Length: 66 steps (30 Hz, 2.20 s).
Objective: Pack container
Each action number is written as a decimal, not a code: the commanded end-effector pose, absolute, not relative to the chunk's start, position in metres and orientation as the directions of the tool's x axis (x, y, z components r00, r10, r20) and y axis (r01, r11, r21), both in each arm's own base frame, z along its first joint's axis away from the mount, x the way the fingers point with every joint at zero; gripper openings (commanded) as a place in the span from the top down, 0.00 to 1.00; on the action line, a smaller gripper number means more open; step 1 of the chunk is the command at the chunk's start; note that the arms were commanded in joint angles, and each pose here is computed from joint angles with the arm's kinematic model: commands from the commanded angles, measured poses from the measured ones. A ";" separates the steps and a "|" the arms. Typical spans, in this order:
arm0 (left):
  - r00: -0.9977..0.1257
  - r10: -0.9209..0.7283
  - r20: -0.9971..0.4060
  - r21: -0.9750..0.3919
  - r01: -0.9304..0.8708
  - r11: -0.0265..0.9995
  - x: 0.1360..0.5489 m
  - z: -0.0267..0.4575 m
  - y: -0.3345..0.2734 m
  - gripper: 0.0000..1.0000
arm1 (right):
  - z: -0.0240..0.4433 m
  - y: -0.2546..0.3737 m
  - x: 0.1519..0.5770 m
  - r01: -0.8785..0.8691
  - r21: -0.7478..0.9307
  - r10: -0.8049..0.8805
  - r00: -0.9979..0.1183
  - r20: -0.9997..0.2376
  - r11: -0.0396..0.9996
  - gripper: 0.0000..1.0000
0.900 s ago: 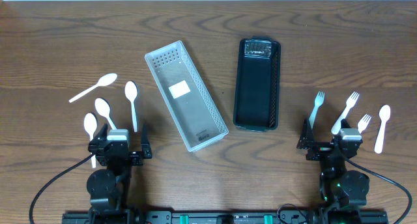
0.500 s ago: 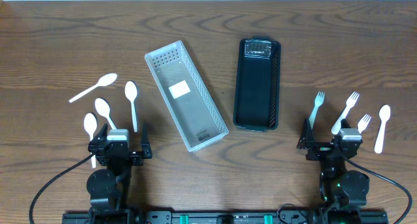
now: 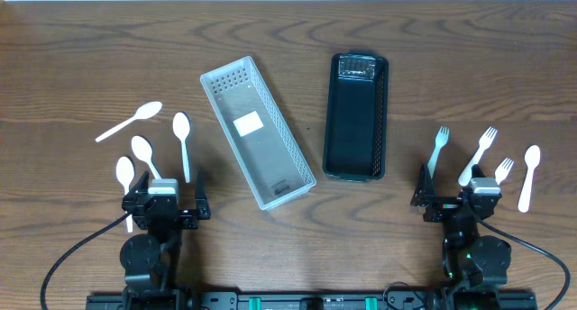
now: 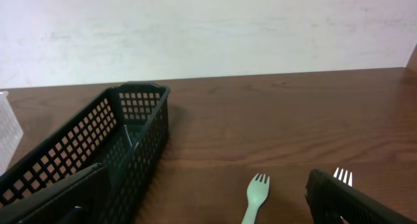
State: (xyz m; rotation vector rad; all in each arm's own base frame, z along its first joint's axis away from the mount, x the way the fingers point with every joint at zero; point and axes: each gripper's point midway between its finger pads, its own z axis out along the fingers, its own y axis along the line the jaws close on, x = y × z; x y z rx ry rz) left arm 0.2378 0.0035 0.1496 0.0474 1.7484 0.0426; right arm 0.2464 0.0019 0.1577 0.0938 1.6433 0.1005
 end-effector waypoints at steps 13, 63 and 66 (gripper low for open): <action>-0.208 0.054 -0.977 0.051 0.016 0.999 0.238 0.135 0.003 0.02 | 0.157 0.002 0.246 0.003 0.133 0.133 -0.075 -0.988 0.991 0.01; -0.389 -0.278 -0.878 -0.379 0.212 0.901 0.299 0.347 -0.050 0.02 | 0.325 0.049 0.263 -0.288 0.164 0.177 0.020 -0.984 0.944 0.01; -0.498 -0.186 -0.847 -0.323 0.206 0.924 0.306 0.349 -0.050 0.02 | 0.337 0.057 0.289 -0.310 0.168 0.138 -0.117 -0.984 0.936 0.01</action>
